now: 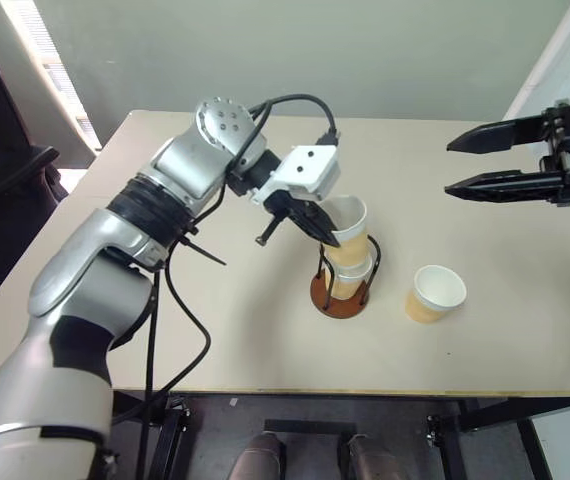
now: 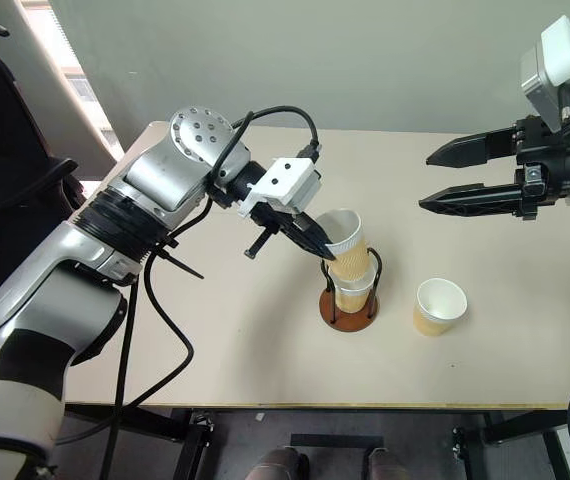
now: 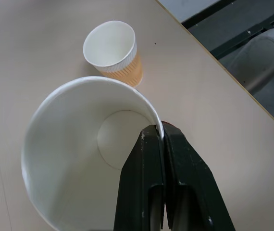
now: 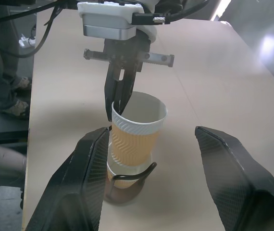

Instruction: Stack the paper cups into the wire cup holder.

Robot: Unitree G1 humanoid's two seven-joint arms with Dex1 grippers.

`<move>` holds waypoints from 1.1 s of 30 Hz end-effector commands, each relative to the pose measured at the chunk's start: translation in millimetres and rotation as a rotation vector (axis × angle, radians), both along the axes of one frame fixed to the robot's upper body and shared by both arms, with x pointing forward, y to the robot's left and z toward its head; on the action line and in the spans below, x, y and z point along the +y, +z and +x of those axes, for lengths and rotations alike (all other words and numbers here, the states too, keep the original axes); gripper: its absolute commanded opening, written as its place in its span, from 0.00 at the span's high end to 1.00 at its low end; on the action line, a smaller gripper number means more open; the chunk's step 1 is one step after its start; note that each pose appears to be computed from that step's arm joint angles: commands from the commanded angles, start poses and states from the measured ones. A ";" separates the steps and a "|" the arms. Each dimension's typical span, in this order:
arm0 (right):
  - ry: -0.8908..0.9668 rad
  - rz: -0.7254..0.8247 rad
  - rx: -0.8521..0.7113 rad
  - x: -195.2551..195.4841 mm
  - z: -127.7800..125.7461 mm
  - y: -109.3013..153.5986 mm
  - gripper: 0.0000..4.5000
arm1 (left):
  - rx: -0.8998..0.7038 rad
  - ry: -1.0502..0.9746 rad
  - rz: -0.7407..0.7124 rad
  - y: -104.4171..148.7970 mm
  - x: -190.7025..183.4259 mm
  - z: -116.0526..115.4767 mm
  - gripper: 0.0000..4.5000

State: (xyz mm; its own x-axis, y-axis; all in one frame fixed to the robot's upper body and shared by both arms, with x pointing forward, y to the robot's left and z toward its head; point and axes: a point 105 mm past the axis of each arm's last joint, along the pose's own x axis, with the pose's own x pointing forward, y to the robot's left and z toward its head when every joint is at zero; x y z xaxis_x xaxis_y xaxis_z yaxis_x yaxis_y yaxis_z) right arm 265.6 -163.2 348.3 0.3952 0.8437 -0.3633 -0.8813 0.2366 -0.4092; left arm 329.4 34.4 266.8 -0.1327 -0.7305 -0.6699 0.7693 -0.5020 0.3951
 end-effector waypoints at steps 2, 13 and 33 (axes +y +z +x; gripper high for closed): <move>0.014 -0.001 -0.053 1.6 -4.5 10.6 0.35 | -0.017 -0.049 0.034 1.8 -0.6 -5.8 0.99; 0.006 -0.023 -0.040 0.7 -5.2 3.4 0.35 | -0.022 -0.075 0.049 -10.8 -10.3 -5.1 0.99; -0.064 -0.151 0.023 -12.7 -10.4 -36.7 0.35 | 0.087 0.046 -0.243 43.7 11.3 -2.5 0.01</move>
State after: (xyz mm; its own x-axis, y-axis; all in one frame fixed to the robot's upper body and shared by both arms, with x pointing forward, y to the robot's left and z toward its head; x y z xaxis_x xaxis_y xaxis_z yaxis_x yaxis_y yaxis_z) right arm 261.3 -174.0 302.0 0.3930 0.7725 -0.4987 -0.9075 0.2383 -0.3460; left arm 334.6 34.0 289.2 -0.1272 -0.8430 -0.5226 0.8317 -0.3778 0.4070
